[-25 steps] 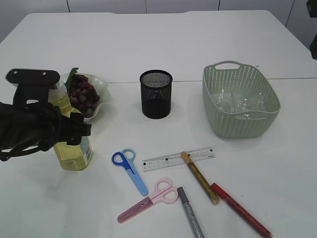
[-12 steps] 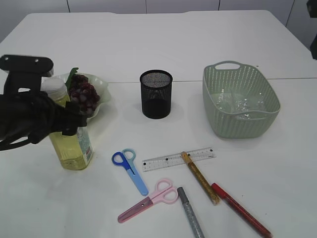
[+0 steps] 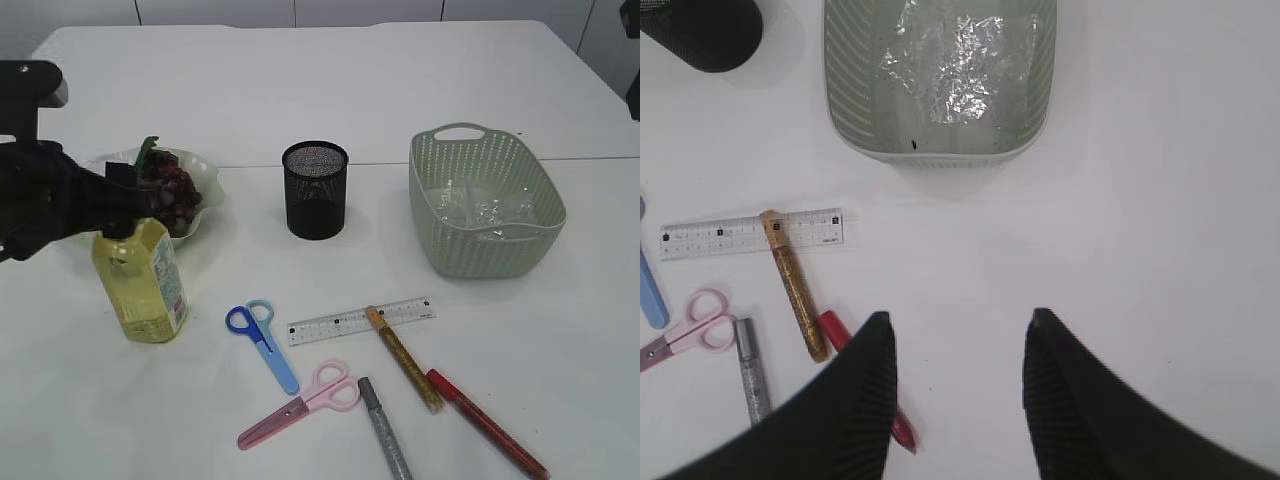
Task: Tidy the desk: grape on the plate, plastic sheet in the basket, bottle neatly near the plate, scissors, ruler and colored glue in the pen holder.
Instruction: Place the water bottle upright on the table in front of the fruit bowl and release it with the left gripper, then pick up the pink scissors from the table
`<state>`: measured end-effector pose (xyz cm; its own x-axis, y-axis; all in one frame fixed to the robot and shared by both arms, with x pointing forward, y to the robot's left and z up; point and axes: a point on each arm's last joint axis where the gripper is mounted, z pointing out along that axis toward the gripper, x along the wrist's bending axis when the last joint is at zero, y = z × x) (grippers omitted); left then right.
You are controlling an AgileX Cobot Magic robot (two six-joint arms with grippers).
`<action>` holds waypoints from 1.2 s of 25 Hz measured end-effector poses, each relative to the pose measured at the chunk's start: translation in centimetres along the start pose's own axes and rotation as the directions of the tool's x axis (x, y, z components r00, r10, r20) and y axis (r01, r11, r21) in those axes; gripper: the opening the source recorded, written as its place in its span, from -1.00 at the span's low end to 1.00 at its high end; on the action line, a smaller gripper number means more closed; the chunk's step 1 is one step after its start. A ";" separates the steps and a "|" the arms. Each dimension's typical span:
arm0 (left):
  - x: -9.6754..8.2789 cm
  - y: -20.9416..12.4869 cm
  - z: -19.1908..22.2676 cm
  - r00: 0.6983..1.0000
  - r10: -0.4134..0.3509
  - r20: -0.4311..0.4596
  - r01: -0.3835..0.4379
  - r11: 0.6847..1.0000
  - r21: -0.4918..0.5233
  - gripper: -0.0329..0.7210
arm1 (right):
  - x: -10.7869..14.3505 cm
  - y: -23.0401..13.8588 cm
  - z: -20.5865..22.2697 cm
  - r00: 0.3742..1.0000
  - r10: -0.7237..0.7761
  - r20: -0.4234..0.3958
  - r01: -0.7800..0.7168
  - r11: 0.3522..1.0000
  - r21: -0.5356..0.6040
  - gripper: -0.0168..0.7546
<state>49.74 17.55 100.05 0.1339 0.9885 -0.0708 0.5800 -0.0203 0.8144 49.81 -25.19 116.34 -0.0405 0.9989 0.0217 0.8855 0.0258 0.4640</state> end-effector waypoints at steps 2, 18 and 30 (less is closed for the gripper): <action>0.1 0.3 -0.6 1.000 -0.003 0.001 0.003 1.000 -0.010 0.58 | 0.0 0.0 0.0 1.000 -0.009 0.000 0.009 1.000 0.000 -0.15; 2.9 1.9 -7.3 0.989 -0.047 -0.140 0.053 0.998 0.041 0.54 | 0.0 0.0 0.0 1.000 -0.019 0.000 0.019 1.000 0.000 -0.15; 2.7 2.5 -10.7 0.985 -0.022 -0.169 0.084 0.925 0.371 0.42 | 0.0 0.0 0.0 1.000 -0.021 0.000 0.021 1.000 0.000 -0.15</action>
<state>42.94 21.81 108.01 -0.0163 0.9998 0.0099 0.8458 0.0085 0.5335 49.81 -25.19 116.34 -0.0591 0.9982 0.0120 0.8844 0.0468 0.4643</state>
